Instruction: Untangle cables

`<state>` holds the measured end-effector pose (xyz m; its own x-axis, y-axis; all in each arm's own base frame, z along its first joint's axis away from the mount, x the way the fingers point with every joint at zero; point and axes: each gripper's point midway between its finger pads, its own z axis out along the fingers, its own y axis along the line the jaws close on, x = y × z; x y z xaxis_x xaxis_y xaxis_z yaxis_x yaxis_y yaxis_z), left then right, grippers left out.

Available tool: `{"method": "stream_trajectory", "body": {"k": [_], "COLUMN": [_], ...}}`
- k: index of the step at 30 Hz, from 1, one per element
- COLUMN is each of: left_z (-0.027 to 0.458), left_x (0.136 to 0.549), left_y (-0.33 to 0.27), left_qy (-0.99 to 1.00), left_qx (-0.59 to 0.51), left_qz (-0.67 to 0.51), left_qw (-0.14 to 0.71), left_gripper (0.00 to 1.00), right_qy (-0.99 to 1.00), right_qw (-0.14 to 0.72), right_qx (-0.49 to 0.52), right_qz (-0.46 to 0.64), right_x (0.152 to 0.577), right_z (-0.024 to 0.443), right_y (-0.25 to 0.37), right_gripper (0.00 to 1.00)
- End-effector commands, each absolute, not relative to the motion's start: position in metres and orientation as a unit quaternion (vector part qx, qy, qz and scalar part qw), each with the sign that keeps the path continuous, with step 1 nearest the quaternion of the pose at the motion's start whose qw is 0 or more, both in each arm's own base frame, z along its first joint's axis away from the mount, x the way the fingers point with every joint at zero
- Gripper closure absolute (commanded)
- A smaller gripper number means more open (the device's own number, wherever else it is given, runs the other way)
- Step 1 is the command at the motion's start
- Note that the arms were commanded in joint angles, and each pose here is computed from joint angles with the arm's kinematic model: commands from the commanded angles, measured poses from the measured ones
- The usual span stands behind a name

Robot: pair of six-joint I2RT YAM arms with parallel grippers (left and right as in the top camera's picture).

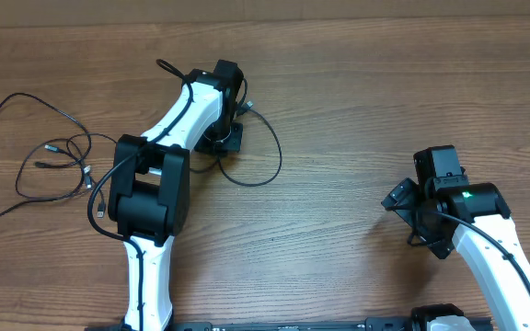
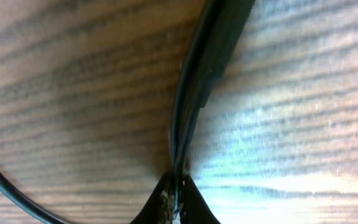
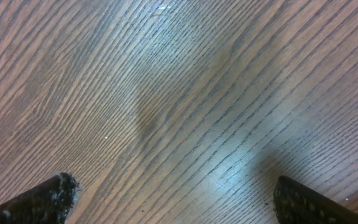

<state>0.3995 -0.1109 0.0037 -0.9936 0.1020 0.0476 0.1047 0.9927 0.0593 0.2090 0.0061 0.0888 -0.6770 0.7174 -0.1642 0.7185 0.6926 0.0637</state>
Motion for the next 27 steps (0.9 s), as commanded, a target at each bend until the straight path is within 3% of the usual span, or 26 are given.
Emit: {"method": "stream_trajectory", "body": {"k": [1, 14, 22, 27], "left_z": [0.053, 0.220, 0.286, 0.313], "left_x": [0.409, 0.402, 0.371, 0.335], "left_y": [-0.106, 0.004, 0.106, 0.174], "left_qy": [-0.999, -0.971, -0.922, -0.862], "left_qx": [-0.026, 0.102, 0.230, 0.365], "left_qz": [-0.009, -0.005, -0.035, -0.050], "left_qw": [-0.029, -0.218, -0.310, -0.349], "left_gripper": [0.96, 0.96, 0.96, 0.92], "right_qy": [0.915, 0.915, 0.915, 0.914], "right_qw": [0.102, 0.101, 0.101, 0.104], "right_qx": [0.391, 0.391, 0.391, 0.391], "right_qz": [-0.001, -0.003, -0.003, -0.002], "right_x": [0.213, 0.212, 0.212, 0.214], "right_z": [0.095, 0.095, 0.095, 0.095], "right_y": [0.004, 0.003, 0.003, 0.004], "right_gripper": [0.00, 0.00, 0.00, 0.00]}}
